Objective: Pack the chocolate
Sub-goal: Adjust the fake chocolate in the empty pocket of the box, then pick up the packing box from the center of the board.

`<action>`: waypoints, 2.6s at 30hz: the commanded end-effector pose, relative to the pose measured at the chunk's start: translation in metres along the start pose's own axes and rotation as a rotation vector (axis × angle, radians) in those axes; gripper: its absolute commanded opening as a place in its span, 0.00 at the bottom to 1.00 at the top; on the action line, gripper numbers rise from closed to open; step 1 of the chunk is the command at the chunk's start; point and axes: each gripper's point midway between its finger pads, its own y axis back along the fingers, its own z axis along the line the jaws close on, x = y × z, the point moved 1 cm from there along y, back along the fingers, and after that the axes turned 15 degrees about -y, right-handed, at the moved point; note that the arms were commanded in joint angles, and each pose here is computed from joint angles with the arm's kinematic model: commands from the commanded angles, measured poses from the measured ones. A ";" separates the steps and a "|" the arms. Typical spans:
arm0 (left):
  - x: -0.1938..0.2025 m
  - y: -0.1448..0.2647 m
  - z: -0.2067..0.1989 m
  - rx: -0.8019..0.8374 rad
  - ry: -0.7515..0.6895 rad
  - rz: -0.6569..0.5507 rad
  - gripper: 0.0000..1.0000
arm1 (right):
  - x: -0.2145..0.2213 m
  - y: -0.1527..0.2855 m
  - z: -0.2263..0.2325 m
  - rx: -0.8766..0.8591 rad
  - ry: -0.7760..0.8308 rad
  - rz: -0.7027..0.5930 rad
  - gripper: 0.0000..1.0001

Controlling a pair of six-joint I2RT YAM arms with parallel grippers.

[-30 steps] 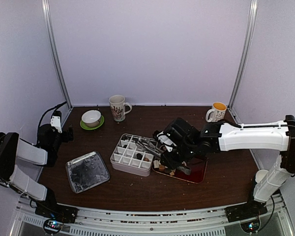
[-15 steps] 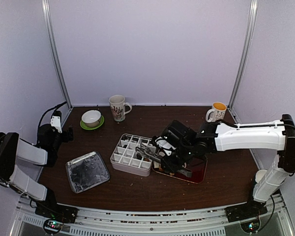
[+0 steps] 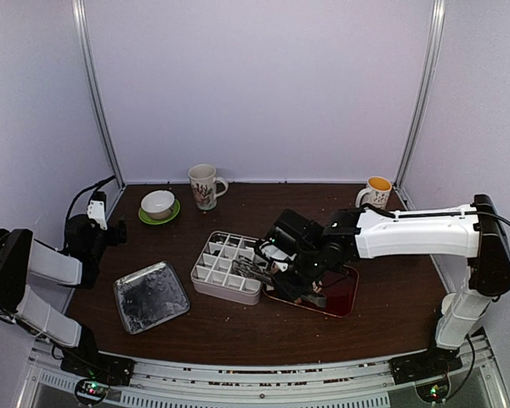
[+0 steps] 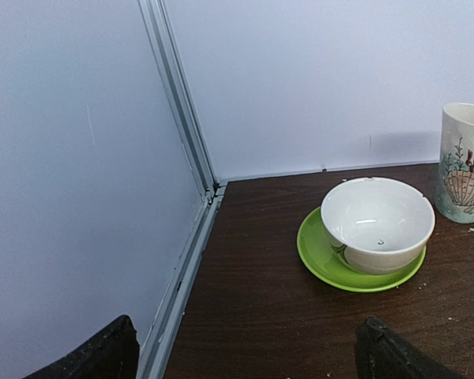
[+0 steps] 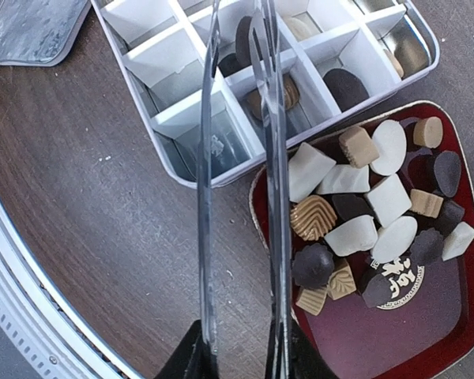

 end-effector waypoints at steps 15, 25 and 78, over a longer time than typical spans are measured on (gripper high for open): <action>-0.012 0.012 0.026 -0.147 0.045 -0.027 0.98 | -0.023 0.062 -0.058 -0.088 -0.172 -0.228 0.30; -0.031 0.056 0.000 0.010 0.192 0.520 0.98 | -0.014 0.114 -0.088 -0.010 -0.205 -0.186 0.28; -0.024 0.077 -0.275 0.855 0.006 0.942 0.03 | -0.015 0.095 -0.075 -0.084 -0.173 -0.115 0.27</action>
